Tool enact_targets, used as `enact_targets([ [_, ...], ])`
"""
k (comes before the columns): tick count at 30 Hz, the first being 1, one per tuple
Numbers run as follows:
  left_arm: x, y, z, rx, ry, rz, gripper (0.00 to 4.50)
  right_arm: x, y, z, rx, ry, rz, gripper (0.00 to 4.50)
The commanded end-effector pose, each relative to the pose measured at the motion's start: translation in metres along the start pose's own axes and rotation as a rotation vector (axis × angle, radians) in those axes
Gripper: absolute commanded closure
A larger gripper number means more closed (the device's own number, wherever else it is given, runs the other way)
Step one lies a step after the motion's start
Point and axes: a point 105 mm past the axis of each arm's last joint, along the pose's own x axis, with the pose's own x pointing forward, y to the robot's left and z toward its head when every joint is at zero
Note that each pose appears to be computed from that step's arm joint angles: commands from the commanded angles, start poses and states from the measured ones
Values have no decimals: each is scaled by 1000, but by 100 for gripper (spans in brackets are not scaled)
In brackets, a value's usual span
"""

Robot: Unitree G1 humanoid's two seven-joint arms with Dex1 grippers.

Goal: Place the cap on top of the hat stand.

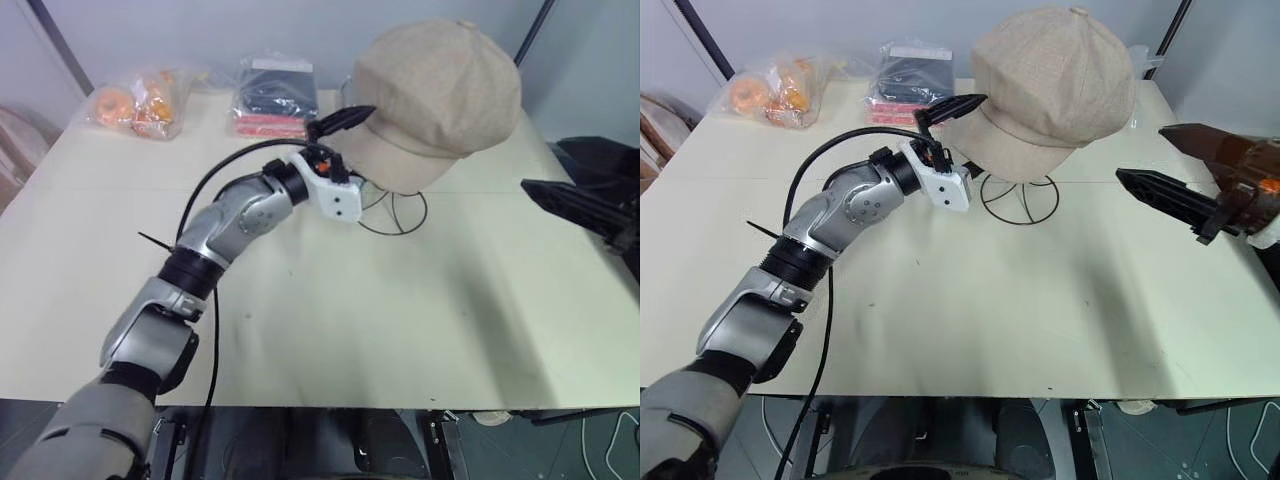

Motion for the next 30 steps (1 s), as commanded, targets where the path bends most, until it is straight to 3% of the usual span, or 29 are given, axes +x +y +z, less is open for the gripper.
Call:
enact_targets([
  [1,-17,25,12,-21,-63,64,7,4,-1,-12,-132,111,-64,0],
  [6,-57,28,13,-104,-73,-6,7,9,1,-56,-219,283,-94,0],
  [9,-85,22,13,-251,-61,-109,7,17,7,-73,-295,338,-109,0],
  [13,-122,16,-8,-728,97,-248,7,42,23,-71,-397,246,-178,0],
  [19,-166,37,-8,-1315,136,-397,7,76,45,-67,-705,135,-248,0],
  [23,-172,55,-5,-1434,87,-401,7,98,53,-68,-982,84,-273,0],
  [30,-162,69,-12,-1432,84,-323,7,139,59,-66,-1205,-38,-347,0],
])
